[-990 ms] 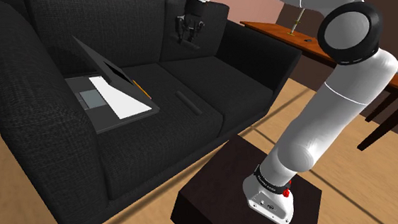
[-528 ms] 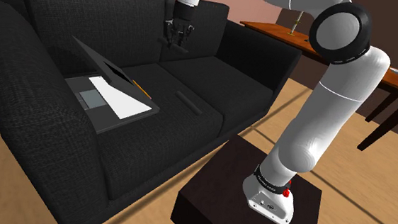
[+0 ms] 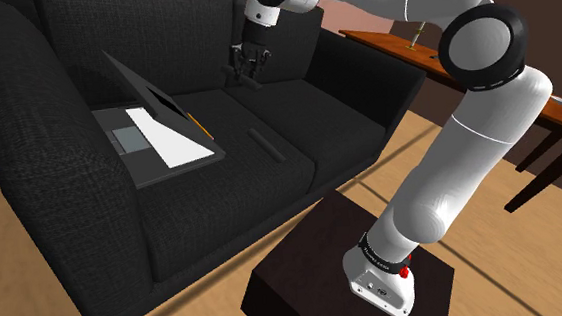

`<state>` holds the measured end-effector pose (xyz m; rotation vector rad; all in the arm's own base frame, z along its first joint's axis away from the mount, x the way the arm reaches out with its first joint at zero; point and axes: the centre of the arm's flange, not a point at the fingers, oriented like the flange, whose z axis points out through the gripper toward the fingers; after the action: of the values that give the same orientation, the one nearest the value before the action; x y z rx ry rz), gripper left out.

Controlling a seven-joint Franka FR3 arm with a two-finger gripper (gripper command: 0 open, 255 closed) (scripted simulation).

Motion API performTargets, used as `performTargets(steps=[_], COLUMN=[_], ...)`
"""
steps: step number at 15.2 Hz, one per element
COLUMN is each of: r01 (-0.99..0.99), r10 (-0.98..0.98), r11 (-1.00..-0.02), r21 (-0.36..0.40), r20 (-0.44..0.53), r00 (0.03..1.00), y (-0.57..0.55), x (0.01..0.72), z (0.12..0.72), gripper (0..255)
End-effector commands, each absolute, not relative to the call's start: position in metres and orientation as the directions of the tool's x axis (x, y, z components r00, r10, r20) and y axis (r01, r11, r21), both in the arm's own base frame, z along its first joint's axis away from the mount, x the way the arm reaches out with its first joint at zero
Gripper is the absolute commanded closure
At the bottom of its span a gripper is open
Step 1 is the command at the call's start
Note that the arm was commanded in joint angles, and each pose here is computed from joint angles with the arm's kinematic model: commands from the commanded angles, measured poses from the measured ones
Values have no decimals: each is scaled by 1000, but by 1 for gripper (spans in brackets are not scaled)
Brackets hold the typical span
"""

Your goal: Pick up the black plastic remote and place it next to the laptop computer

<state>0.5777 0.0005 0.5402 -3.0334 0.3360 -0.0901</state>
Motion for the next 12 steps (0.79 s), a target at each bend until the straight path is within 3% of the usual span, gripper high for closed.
performTargets(steps=[1, 12], r01=[-215, -215], r10=[-221, -221], r11=[-972, -972], r21=[-94, -94], r20=[49, 49], r00=[974, 974], y=[0, 0], x=[578, 578], z=[530, 472], gripper=[255, 255])
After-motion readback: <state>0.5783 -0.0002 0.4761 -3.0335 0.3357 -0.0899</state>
